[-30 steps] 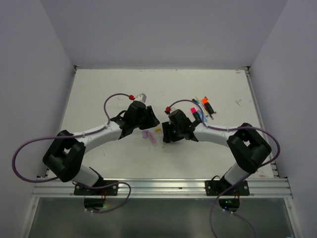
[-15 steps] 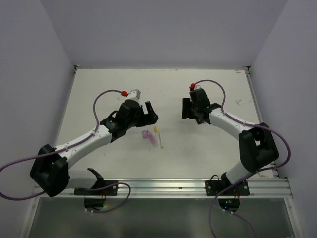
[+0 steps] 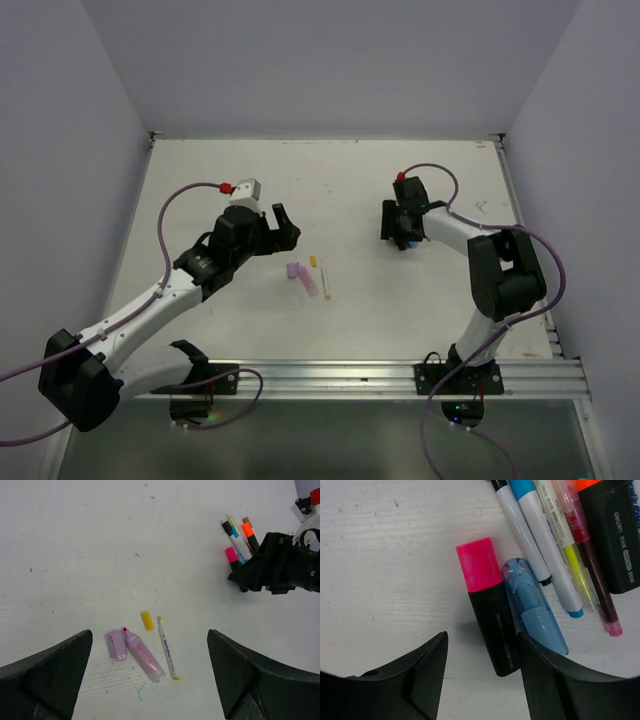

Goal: Open the pen caps

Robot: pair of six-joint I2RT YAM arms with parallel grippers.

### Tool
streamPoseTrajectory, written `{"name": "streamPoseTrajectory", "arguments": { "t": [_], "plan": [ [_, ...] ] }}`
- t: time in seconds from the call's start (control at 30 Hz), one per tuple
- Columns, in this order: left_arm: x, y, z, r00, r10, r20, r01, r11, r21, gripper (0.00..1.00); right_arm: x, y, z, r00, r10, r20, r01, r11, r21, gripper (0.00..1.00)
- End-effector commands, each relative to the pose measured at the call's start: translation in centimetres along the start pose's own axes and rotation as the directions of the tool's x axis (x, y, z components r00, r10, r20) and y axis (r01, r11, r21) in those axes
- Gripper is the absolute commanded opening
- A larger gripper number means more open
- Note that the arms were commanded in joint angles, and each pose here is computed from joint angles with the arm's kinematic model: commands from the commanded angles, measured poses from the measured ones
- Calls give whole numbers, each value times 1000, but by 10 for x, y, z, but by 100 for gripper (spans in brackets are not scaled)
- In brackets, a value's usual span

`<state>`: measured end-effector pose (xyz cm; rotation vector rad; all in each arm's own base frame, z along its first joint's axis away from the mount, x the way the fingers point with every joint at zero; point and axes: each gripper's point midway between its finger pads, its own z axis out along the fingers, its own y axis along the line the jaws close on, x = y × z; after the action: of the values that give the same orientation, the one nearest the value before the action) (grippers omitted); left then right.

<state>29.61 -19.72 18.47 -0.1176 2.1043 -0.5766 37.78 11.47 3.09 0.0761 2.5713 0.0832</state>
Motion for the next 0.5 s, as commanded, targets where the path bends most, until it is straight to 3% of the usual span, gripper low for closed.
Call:
{"name": "streamPoseTrajectory", "arguments": {
  "t": [0.0,0.27,0.47],
  "plan": [
    [6,13,-3,1000,30,3,-30,999,-30,100,-2,8,4,1000,-21,-19,20,999,-32,61],
    [11,6,-1,999,38,-9,-38,999,17,100,19,10,16,996,-46,-82,43,999,-30,53],
    [8,-13,6,999,41,-19,-39,994,98,100,25,32,14,992,-105,-64,100,992,-70,24]
  ]
}}
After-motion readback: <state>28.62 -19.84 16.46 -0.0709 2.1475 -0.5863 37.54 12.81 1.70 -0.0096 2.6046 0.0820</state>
